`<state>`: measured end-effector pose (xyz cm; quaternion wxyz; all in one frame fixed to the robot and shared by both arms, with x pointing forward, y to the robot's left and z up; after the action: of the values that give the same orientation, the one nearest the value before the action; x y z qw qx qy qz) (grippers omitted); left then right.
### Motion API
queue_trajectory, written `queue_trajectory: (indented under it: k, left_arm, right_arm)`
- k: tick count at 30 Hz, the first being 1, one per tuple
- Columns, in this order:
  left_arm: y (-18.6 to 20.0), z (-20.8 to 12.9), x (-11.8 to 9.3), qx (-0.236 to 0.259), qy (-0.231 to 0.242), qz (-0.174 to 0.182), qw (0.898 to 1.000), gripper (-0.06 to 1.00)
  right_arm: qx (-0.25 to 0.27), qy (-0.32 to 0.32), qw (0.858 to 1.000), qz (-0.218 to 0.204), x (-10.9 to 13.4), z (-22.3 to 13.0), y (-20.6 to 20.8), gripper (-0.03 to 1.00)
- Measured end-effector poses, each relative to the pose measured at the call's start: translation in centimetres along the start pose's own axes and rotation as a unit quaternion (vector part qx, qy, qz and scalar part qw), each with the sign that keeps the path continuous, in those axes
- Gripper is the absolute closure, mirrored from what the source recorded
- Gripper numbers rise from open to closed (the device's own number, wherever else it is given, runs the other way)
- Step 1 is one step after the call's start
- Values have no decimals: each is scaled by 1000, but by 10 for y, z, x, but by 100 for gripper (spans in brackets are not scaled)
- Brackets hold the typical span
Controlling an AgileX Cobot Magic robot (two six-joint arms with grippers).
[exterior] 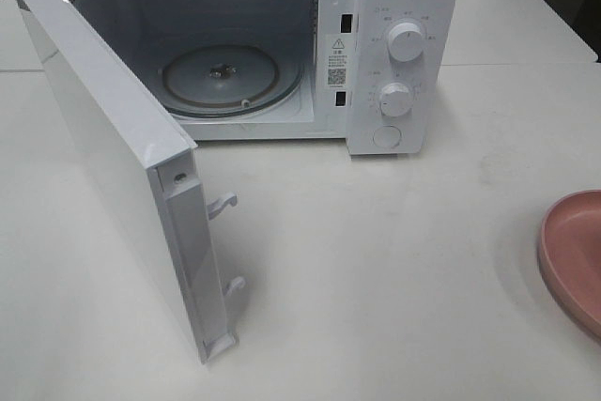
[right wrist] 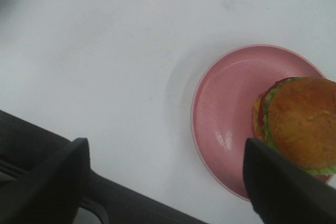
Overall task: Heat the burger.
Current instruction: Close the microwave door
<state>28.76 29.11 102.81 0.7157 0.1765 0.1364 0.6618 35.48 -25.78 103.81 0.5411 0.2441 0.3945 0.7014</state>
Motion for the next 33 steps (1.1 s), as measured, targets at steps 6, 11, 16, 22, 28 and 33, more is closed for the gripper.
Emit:
queue_trajectory:
  k: [6,11,16,22,28,33]
  left_arm:
    - [0,0,0,0,0,0,1000,-5]
    - [0,0,0,0,0,0,1000,-5]
    - [0,0,0,0,0,0,1000,-5]
    - [0,0,0,0,0,0,1000,-5]
    - [0,0,0,0,0,0,1000,-5]
    - [0,0,0,0,0,0,1000,-5]
  right_arm:
    - [-28,-27,999,7,-9,-20,7,20]
    - [-33,-65,997,-3,-17,-43,6,20]
    - [-57,-98,994,-3,-18,-58,12,20]
    - [-105,-140,984,-16,-21,-66,20,20]
    - [-155,-168,973,-40,-24,-75,21,20]
    - [-191,-183,963,-53,-26,-79,28,20]
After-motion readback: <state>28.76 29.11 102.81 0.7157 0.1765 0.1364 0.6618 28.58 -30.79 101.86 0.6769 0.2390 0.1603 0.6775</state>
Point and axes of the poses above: a point on each arm's last joint axis where the gripper is mounted, y pointing back along that axis away from the gripper, x along the wrist's bending axis when the last joint is at zero, z = x × y, the point moved 6 cm from there along -y, pointing out along that axis toward the gripper, and after that the axes turned 4 degrees about -y, right-handed, at the moved point
